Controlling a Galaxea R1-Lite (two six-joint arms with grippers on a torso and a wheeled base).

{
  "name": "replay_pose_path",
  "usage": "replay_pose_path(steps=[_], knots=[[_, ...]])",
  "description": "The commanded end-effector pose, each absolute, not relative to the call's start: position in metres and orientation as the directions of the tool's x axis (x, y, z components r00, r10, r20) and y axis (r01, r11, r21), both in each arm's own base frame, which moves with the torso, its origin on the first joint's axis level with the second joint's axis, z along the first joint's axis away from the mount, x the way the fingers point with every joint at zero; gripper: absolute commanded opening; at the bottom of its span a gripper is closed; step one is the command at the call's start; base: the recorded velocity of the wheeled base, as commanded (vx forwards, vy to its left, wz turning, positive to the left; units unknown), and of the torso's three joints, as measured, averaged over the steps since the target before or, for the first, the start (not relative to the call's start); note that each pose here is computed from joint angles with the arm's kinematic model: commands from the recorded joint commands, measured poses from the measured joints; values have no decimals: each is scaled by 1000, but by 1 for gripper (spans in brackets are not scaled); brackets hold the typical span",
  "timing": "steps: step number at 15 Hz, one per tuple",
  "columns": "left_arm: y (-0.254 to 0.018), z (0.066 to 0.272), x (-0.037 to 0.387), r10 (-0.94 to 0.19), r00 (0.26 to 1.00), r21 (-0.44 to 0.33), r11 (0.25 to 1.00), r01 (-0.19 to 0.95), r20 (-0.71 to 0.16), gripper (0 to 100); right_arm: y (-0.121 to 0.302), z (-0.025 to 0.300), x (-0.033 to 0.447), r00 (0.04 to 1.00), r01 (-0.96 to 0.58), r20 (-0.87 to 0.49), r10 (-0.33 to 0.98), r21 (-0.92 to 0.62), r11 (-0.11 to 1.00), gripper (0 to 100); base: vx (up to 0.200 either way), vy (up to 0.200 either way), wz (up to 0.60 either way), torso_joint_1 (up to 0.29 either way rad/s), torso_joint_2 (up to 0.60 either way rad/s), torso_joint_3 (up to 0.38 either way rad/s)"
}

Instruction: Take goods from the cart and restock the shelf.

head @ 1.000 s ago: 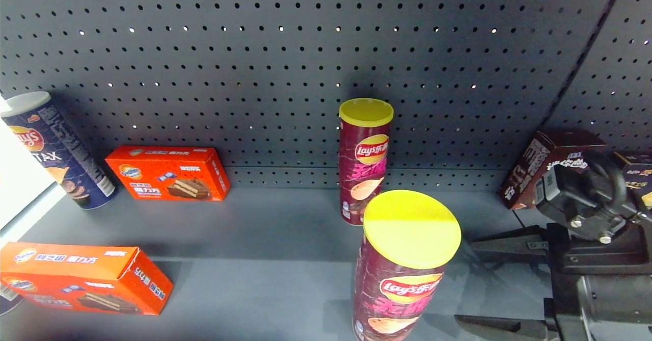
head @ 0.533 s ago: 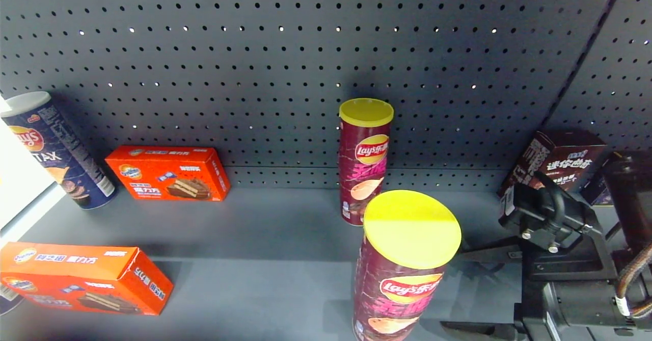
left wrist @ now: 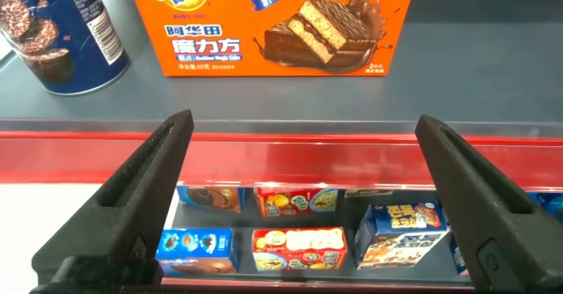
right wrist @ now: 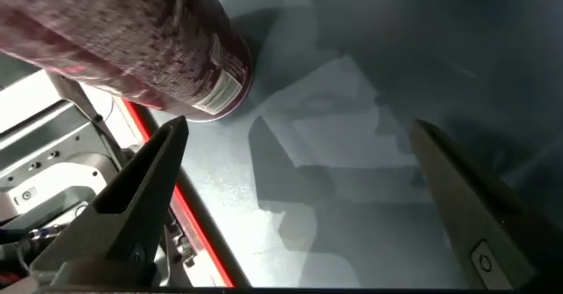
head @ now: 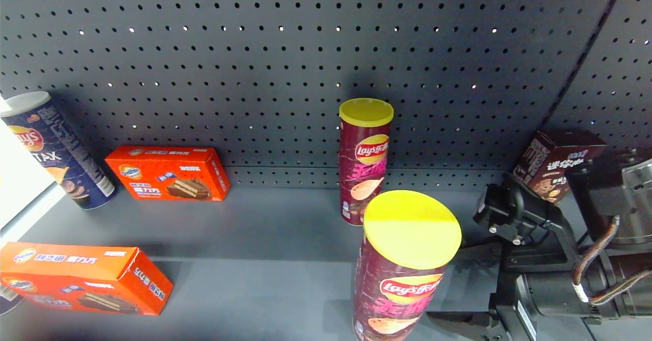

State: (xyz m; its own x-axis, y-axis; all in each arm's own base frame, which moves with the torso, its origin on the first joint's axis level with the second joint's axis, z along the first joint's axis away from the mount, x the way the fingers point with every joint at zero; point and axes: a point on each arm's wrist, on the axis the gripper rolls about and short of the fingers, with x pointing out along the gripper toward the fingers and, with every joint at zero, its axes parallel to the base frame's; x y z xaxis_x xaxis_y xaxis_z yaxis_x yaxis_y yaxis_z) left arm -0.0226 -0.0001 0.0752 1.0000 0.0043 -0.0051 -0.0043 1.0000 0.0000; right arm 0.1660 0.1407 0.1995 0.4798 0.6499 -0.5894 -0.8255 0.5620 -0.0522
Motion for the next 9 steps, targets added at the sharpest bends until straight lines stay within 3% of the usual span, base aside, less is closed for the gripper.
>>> replay_pose_path(steps=[1, 9], knots=[[0, 75, -23, 5, 1000, 0, 1000, -5, -6, 100, 143, 197, 168, 473, -827, -598, 647, -49, 559, 100, 0, 0, 0, 0, 0, 0], [0, 75, -23, 5, 1000, 0, 1000, -5, -6, 100, 155, 190, 174, 447, -841, -617, 648, -42, 539, 100, 0, 0, 0, 0, 0, 0]])
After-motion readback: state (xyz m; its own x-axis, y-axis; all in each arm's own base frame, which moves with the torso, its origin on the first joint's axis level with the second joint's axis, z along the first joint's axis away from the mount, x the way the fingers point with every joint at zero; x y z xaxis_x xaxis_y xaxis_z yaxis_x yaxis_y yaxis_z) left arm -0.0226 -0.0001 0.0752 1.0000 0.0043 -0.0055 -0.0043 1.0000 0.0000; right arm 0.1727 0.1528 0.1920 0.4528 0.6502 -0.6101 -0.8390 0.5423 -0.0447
